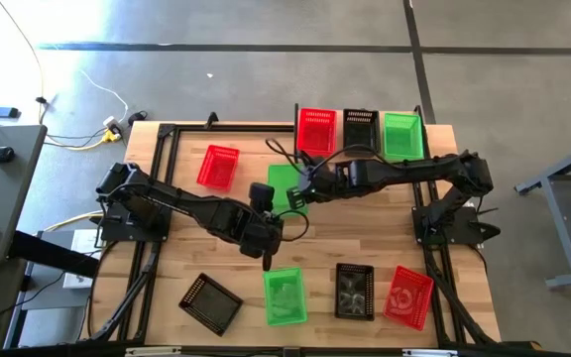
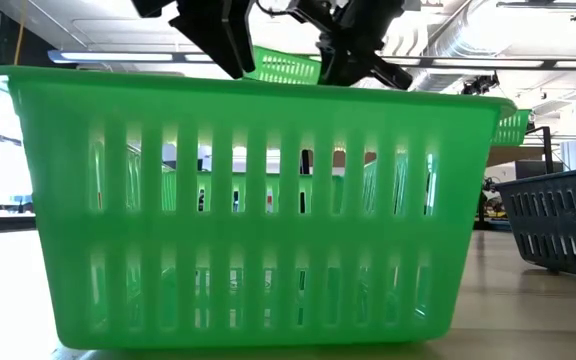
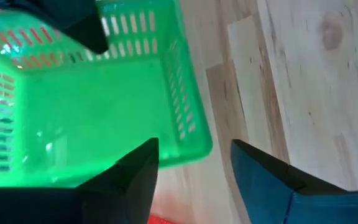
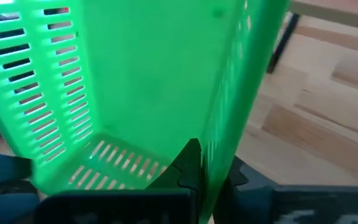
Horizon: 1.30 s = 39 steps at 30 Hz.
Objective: Stack baskets on shelf by color
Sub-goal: Stack the top green basket on top of the other green basket on the shelf
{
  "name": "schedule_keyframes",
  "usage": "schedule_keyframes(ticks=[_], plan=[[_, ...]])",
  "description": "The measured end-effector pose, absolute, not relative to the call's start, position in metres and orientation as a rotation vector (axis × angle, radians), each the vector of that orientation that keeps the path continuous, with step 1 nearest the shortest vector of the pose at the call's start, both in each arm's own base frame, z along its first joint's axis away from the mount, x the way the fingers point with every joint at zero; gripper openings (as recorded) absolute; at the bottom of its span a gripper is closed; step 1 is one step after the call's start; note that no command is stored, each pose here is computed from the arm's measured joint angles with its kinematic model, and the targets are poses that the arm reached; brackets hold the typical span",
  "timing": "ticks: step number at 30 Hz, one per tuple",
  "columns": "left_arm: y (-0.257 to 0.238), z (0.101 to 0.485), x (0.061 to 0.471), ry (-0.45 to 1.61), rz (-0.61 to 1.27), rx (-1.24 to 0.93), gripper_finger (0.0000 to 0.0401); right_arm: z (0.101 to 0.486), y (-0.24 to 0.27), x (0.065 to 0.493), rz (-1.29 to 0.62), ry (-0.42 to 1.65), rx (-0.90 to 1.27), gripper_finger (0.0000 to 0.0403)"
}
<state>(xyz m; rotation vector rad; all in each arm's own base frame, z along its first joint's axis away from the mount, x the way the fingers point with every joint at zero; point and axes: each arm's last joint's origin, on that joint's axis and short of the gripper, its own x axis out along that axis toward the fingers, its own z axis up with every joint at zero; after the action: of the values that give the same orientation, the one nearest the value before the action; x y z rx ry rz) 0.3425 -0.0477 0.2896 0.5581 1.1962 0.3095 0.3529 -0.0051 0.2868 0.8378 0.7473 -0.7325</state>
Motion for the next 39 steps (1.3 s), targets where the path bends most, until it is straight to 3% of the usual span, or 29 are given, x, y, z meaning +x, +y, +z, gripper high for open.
schedule_keyframes(ticks=[9,18,39], plan=[[-0.039,0.289,0.337,1.265,0.358,0.605,0.0207,0.284,-0.001,0.344,-0.736,0.860,0.851,0.0001],[-0.016,0.288,0.332,1.350,0.411,0.600,0.0207,0.306,0.007,0.320,-0.728,0.865,0.867,0.0000],[0.044,0.287,0.329,1.439,0.494,0.510,0.0207,0.378,-0.035,0.208,-0.845,0.774,0.879,0.0000]])
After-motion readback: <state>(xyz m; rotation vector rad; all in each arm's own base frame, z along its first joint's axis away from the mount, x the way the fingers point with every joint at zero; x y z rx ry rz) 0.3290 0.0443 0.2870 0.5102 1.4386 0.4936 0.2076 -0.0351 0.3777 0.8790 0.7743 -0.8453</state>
